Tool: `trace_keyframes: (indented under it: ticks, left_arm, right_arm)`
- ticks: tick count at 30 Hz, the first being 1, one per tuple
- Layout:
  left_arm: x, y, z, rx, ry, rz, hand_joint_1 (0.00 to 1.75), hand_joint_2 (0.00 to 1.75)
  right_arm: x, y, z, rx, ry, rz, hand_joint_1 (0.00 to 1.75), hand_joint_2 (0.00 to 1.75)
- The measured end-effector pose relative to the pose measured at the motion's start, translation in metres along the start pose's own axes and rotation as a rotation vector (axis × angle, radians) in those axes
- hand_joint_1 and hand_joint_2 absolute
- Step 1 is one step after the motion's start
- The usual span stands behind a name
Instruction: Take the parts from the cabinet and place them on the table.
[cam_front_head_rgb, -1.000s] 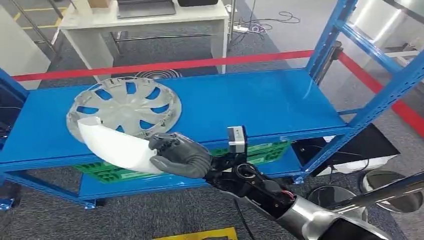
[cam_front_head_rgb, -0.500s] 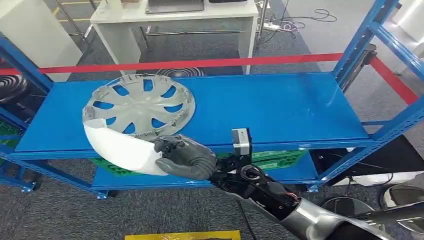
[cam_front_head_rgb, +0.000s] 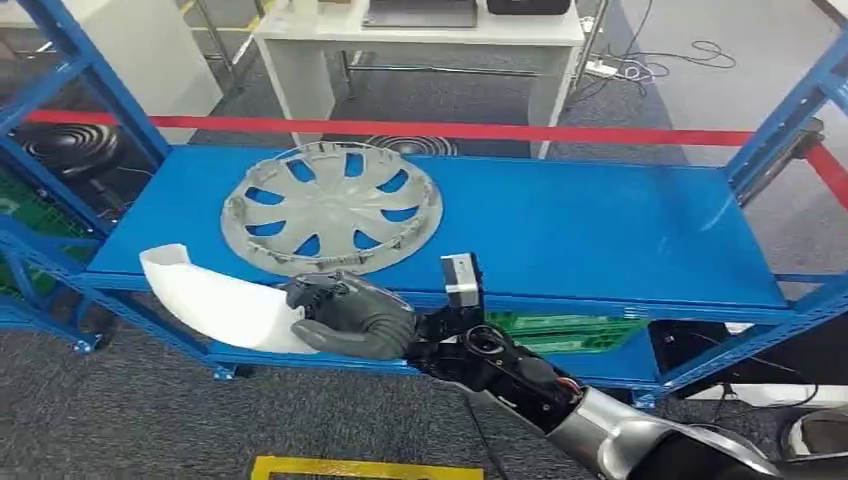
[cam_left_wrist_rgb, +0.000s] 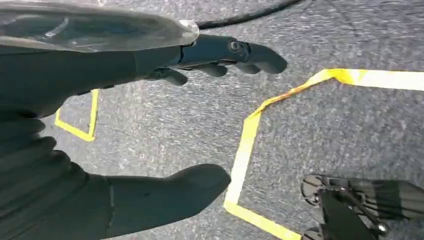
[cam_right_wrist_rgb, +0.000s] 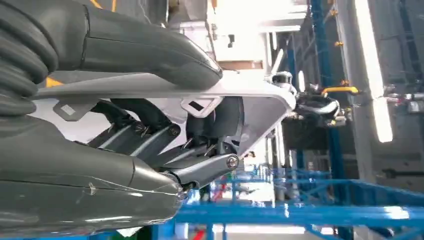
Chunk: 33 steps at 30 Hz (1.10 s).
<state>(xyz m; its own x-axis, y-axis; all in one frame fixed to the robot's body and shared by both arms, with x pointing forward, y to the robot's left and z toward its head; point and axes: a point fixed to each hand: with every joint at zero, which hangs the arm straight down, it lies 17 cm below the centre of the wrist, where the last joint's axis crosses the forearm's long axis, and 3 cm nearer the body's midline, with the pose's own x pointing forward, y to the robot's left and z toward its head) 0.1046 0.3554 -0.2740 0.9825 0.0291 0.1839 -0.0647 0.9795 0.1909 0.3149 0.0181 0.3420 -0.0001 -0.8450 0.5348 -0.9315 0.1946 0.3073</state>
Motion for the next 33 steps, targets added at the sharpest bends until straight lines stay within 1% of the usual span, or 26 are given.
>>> trace_keyframes:
  ticks: [7, 11, 15, 16, 19, 33]
  left_arm:
    - [0.001, -0.001, 0.000, 0.003, 0.001, 0.026, 0.00, 1.75]
    - [0.003, -0.003, 0.000, 0.002, -0.002, 0.036, 0.00, 1.75]
    - [-0.006, 0.000, 0.000, 0.006, 0.011, 0.041, 0.00, 1.75]
    - [-0.006, -0.004, 0.001, -0.001, 0.012, 0.042, 0.00, 1.75]
    - [-0.001, -0.005, 0.000, 0.000, 0.008, 0.051, 0.00, 1.75]
    - [-0.001, -0.002, 0.000, 0.008, 0.012, 0.061, 0.00, 1.75]
  right_arm:
    - [-0.005, -0.004, 0.003, -0.004, 0.013, -0.013, 1.75, 1.75]
    - [-0.007, -0.005, 0.000, 0.000, 0.021, -0.006, 1.75, 1.75]
    - [-0.008, -0.003, -0.004, 0.005, 0.017, -0.009, 1.75, 1.75]
    - [-0.008, -0.003, -0.006, 0.006, 0.017, -0.010, 1.75, 1.75]
    - [-0.010, -0.004, -0.006, 0.003, 0.023, -0.010, 1.75, 1.75]
    - [-0.011, -0.002, -0.011, 0.014, 0.026, -0.011, 1.75, 1.75]
